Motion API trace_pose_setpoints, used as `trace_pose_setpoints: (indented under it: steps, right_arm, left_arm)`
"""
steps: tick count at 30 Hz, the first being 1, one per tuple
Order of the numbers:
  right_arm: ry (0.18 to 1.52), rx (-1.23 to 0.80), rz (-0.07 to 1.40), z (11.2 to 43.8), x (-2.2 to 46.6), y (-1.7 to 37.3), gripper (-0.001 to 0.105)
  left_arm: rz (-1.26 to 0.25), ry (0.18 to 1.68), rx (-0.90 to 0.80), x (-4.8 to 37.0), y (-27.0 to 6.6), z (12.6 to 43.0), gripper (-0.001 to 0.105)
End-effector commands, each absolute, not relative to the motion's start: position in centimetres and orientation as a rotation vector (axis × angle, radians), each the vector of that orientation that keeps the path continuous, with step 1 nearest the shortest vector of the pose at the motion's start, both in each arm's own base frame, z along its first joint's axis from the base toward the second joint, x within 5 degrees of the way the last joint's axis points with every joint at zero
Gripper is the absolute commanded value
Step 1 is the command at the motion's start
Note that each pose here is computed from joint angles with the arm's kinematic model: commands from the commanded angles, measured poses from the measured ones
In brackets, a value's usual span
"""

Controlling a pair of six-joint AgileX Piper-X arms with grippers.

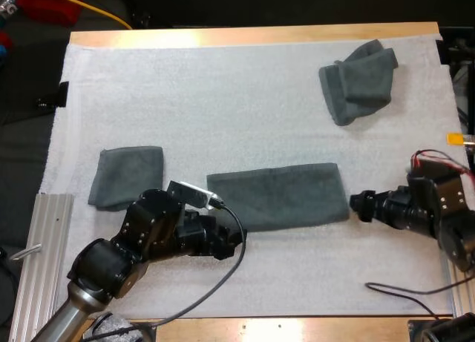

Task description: Pick towel from pile, fold and stack

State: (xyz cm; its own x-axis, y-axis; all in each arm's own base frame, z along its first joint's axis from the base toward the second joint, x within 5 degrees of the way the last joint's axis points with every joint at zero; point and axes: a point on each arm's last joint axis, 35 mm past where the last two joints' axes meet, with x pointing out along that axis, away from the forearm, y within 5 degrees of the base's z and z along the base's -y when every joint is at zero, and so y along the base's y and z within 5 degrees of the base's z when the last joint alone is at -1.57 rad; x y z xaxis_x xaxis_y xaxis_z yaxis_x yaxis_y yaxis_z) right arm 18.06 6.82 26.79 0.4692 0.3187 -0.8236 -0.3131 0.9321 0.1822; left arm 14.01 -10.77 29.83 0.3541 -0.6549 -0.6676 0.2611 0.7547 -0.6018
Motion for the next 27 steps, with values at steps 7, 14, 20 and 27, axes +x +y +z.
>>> trace_pose_setpoints:
  steps: [7,14,20,27]
  right_arm:
    - [0.965,-0.041,0.374,28.4,18.2,6.6,0.075]
    - [1.020,-0.020,0.359,27.2,19.6,5.7,0.075]
    - [1.051,0.074,0.385,25.9,21.5,4.1,0.075]
    - [1.030,0.178,0.418,24.5,23.8,2.5,0.075]
  left_arm:
    - [-0.615,1.013,-0.415,13.8,-11.0,30.8,0.070]
    - [-0.631,0.977,-0.423,14.0,-11.1,31.1,0.070]
    - [-0.647,0.940,-0.434,14.3,-11.3,31.5,0.070]
    - [-0.661,0.908,-0.441,14.5,-11.4,31.8,0.070]
